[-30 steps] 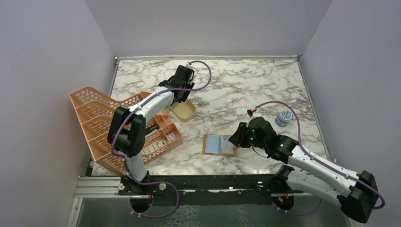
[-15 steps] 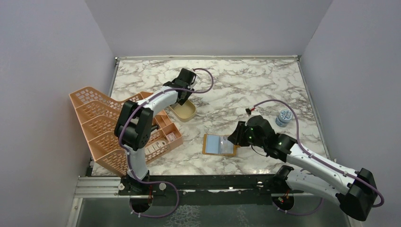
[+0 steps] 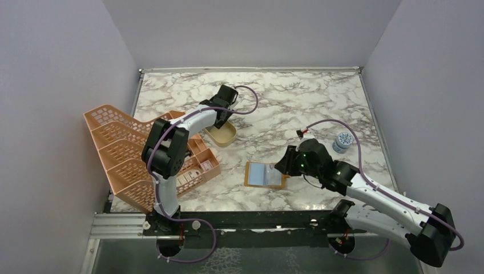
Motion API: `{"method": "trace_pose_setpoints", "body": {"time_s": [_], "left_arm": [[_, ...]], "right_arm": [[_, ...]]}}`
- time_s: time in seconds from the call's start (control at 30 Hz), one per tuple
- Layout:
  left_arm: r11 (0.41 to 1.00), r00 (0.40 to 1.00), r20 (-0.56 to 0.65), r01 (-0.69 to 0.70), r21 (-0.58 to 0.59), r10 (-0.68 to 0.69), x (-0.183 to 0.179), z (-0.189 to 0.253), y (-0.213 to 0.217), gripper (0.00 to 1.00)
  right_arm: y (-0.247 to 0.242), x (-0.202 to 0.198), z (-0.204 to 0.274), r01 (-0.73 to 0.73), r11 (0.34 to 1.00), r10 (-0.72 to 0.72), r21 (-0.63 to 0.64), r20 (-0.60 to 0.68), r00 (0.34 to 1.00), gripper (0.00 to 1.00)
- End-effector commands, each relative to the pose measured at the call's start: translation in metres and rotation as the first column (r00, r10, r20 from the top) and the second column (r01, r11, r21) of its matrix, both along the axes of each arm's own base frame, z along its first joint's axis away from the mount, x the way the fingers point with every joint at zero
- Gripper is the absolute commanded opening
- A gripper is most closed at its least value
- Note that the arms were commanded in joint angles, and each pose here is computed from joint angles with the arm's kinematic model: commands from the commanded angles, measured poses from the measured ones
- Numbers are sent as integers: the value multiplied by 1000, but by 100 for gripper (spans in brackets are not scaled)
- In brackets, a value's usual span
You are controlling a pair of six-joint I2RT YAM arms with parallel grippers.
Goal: Put the credit cards into the card holder
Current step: Pick up the credit card from the storage box.
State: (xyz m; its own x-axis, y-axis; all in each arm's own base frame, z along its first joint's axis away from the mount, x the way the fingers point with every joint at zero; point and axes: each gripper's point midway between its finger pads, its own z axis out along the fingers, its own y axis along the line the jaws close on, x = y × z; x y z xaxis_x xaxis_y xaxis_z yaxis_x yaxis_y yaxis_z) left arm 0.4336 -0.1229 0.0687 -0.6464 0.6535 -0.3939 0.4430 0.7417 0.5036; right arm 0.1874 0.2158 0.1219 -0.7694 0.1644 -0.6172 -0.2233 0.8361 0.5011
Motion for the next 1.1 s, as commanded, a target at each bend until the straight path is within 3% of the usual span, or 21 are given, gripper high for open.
{"method": "trace_pose_setpoints", "body": {"time_s": [0.0,0.87,1.07], "left_arm": [[999,997,65,-31,38,29,16,13,6,55],[998,994,101,-37,44,32,17,30,2,38],[999,995,99,-36,37,32,16,32,0,26]], "right_arm": [[2,4,16,2,1000,-3,31,45,999,29],[1,4,10,12,1000,-13,26,36,999,29],[1,3,11,6,1000,-7,28,37,999,29]]}}
